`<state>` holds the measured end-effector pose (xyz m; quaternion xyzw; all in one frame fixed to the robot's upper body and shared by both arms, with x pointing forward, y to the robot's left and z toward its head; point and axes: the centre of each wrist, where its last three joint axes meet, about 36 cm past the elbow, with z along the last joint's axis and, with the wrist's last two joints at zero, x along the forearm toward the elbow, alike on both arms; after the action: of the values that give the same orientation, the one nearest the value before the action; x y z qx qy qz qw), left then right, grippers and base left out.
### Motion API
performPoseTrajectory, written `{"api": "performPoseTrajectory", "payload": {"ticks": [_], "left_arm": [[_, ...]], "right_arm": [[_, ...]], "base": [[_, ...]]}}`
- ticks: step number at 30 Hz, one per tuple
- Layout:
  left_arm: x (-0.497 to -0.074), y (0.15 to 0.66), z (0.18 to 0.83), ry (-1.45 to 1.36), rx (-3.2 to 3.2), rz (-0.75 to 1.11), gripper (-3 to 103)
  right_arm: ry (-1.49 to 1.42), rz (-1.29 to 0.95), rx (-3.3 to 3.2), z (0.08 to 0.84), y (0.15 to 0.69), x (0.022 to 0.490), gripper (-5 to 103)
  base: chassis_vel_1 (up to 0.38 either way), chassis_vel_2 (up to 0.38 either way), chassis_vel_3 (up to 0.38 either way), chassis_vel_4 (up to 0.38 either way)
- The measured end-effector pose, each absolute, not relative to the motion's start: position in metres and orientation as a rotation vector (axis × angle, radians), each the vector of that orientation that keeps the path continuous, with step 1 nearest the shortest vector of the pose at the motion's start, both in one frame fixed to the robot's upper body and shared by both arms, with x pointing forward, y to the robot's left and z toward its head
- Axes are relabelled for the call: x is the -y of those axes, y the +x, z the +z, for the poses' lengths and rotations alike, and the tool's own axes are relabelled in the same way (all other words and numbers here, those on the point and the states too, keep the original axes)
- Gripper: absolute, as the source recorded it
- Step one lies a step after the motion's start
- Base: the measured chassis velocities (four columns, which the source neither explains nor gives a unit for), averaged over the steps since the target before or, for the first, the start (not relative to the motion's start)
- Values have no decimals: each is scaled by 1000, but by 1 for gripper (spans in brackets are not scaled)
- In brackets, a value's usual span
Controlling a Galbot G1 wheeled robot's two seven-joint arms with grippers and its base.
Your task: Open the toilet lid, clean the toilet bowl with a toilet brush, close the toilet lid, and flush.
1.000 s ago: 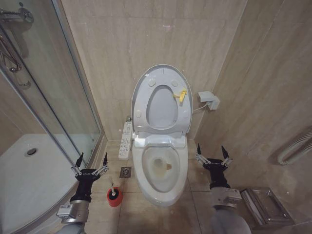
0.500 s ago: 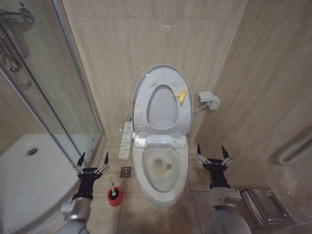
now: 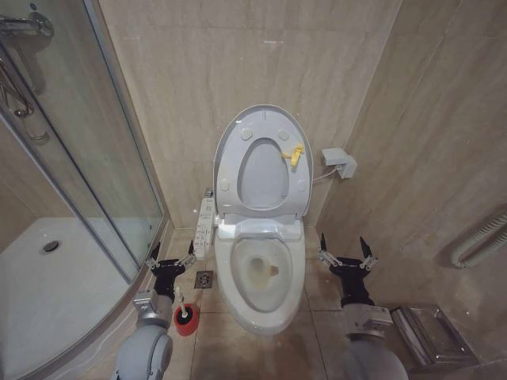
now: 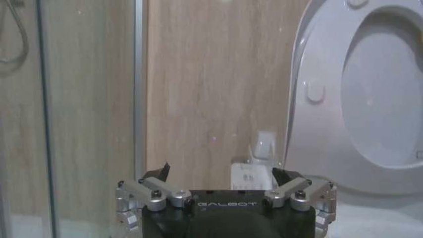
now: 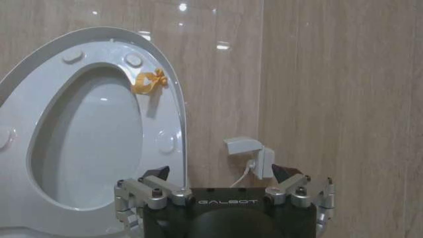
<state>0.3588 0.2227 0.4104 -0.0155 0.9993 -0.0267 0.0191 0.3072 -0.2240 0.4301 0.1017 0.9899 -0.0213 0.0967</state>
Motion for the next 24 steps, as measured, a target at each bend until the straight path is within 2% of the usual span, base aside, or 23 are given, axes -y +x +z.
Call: {"api": "performPoseTrajectory", "payload": {"ticks": [10,14,18,24], "left_arm": [[-228,346,433,-47,-2952,-60,100],[-228,338,401,-83,-2993,-23,100],[-229,330,325,-153,-3048,77,100],[-228,321,262,-171,-3107,79,100]], "right_arm": [[301,-63,-2932,430,307,224,100],[301,-63,-2932,430,307,224,100],[301,-63,-2932,430,307,224,100],[301,-63,-2932,430,307,224,100]], "base": [[0,0,0,0],[0,0,0,0],[0,0,0,0],[0,0,0,0]]}}
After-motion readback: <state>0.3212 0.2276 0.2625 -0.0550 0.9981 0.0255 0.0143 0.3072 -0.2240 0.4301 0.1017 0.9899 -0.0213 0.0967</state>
